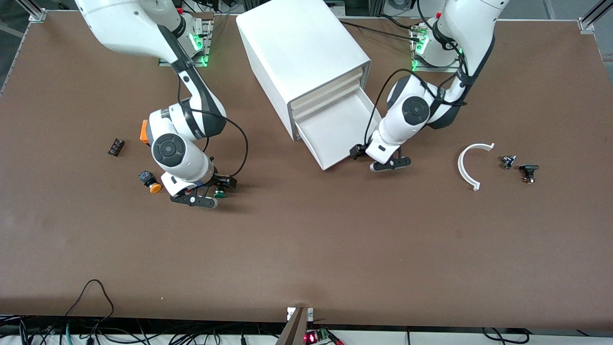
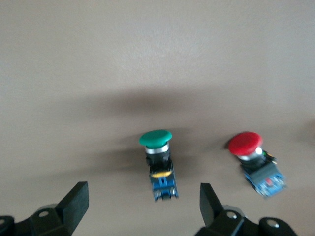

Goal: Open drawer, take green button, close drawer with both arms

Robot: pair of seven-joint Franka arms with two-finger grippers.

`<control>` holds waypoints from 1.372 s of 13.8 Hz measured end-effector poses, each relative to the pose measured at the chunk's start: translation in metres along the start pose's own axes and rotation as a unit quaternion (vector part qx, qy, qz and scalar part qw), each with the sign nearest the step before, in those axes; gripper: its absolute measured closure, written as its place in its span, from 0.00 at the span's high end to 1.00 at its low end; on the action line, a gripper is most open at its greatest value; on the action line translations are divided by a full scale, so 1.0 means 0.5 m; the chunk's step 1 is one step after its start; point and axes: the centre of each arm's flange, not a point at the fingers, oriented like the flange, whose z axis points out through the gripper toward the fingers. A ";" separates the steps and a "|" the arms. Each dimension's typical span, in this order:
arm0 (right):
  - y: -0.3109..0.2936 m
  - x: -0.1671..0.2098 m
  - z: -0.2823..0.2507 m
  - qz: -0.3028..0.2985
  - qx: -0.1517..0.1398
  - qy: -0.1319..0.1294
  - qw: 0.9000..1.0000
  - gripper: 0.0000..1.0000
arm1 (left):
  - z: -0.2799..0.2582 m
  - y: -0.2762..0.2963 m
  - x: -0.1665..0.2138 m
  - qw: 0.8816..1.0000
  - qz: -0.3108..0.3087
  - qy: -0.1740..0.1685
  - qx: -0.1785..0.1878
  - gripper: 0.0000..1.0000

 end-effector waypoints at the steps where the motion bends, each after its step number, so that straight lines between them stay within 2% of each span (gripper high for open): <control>1: -0.003 0.004 -0.037 0.006 0.005 -0.004 1.000 1.00 | -0.007 0.018 -0.029 1.000 0.014 -0.012 0.007 1.00; 5: 0.027 0.017 -0.103 0.026 0.010 -0.013 1.000 1.00 | -0.029 0.060 -0.114 0.997 0.051 -0.045 0.033 1.00; 8: 0.117 0.052 -0.165 0.045 0.014 -0.010 0.999 1.00 | -0.019 0.079 -0.149 0.995 0.068 -0.053 0.040 1.00; 13: 0.259 0.081 -0.261 0.013 0.015 0.001 1.000 1.00 | 0.002 0.116 -0.225 0.991 0.104 -0.070 0.052 1.00; 16: 0.329 0.085 -0.307 0.009 -0.029 0.014 0.999 1.00 | -0.010 0.108 -0.207 0.992 0.096 -0.066 0.049 1.00; 17: 0.338 0.078 -0.336 0.008 -0.038 0.014 0.999 1.00 | -0.033 0.100 -0.181 0.994 0.084 -0.054 0.041 1.00; 19: 0.349 0.057 -0.414 0.003 -0.046 0.009 0.999 1.00 | -0.113 0.061 -0.079 0.999 0.039 -0.008 0.009 1.00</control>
